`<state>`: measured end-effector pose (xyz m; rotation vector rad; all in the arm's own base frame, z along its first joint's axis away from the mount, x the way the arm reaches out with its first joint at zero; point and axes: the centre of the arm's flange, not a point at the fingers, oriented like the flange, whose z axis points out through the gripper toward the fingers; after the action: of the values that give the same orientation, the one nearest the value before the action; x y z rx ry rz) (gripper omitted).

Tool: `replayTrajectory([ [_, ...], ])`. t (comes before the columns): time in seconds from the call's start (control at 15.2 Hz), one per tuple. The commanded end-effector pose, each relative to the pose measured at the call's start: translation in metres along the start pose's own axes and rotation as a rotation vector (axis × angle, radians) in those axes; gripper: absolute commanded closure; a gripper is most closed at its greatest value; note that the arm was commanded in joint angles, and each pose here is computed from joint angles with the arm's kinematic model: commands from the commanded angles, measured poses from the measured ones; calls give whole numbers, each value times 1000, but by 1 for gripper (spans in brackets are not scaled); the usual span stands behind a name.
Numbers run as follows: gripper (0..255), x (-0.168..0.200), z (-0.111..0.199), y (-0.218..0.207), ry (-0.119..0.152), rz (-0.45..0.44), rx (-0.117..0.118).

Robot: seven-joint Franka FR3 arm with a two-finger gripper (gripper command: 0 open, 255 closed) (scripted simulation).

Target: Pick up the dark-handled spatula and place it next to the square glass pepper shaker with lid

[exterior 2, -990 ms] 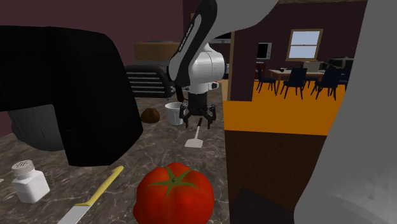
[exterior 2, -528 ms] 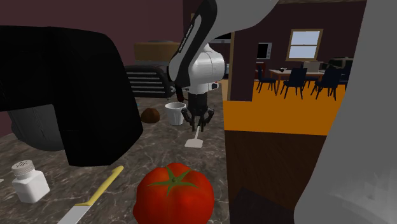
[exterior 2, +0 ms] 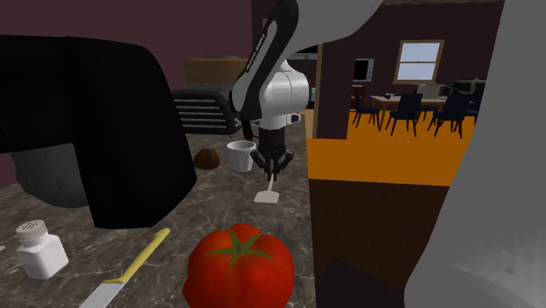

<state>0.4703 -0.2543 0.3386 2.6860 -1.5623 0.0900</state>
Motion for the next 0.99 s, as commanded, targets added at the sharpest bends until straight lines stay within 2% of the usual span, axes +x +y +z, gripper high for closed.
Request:
replayTrajectory([
  [0.0, 255, 0, -5, 0, 0, 0, 0],
  [0.92, 255, 5, -79, 0, 0, 0, 0],
])
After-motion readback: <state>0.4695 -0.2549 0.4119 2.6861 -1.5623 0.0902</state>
